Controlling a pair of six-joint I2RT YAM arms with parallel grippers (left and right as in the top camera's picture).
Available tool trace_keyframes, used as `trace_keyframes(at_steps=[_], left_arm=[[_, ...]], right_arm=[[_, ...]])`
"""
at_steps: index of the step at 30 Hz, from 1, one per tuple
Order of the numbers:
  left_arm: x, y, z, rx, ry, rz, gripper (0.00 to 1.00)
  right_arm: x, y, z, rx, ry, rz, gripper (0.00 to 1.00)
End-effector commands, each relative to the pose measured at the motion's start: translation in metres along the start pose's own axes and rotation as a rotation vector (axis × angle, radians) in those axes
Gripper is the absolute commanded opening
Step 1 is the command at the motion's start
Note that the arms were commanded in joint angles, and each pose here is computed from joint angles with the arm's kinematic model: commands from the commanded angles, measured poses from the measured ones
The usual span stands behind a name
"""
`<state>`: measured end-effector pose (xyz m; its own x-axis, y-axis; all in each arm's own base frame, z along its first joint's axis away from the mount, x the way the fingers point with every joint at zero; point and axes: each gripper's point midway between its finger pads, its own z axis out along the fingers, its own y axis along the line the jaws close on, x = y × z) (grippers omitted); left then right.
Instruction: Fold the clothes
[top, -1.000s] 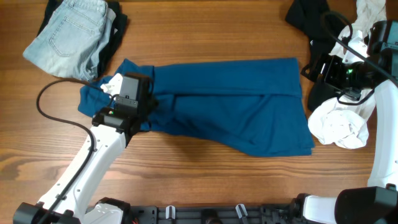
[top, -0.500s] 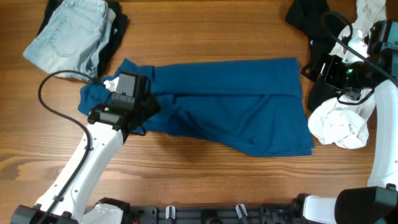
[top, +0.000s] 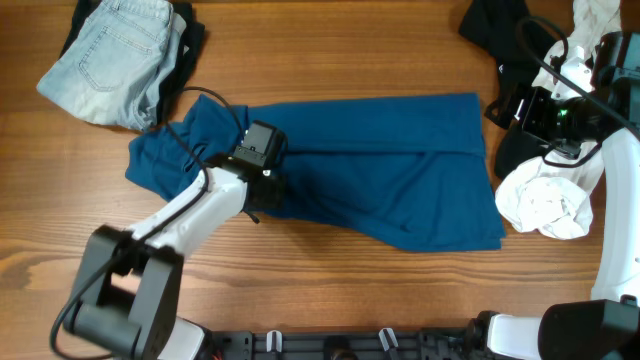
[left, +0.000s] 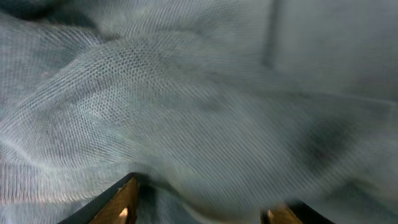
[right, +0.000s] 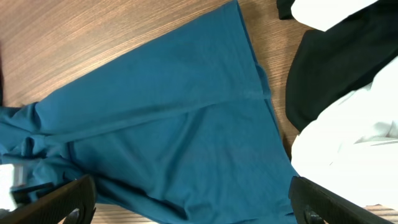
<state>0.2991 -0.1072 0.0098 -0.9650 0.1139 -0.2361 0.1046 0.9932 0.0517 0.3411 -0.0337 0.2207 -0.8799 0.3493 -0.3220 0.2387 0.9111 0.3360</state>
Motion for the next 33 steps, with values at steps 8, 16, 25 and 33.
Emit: trace_keyframes(at_steps=[8, 16, 25, 33], left_arm=[[-0.021, 0.008, 0.012, -0.067, -0.082, 0.044, 0.63], [-0.015, 0.014, -0.013, -0.087, -0.019, 0.049, 0.15], [-0.001, 0.018, -0.070, -0.078, 0.068, -0.108, 0.04], [-0.034, 0.010, -0.092, -0.011, -0.099, -0.146, 0.04]], right_arm=[[-0.001, 0.002, 0.003, -0.019, 0.004, 0.013, 1.00], [0.000, 0.002, 0.003, -0.019, 0.005, 0.016, 1.00], [0.000, 0.002, 0.003, -0.020, 0.006, 0.016, 1.00], [0.000, 0.007, 0.002, -0.045, 0.009, 0.016, 1.00]])
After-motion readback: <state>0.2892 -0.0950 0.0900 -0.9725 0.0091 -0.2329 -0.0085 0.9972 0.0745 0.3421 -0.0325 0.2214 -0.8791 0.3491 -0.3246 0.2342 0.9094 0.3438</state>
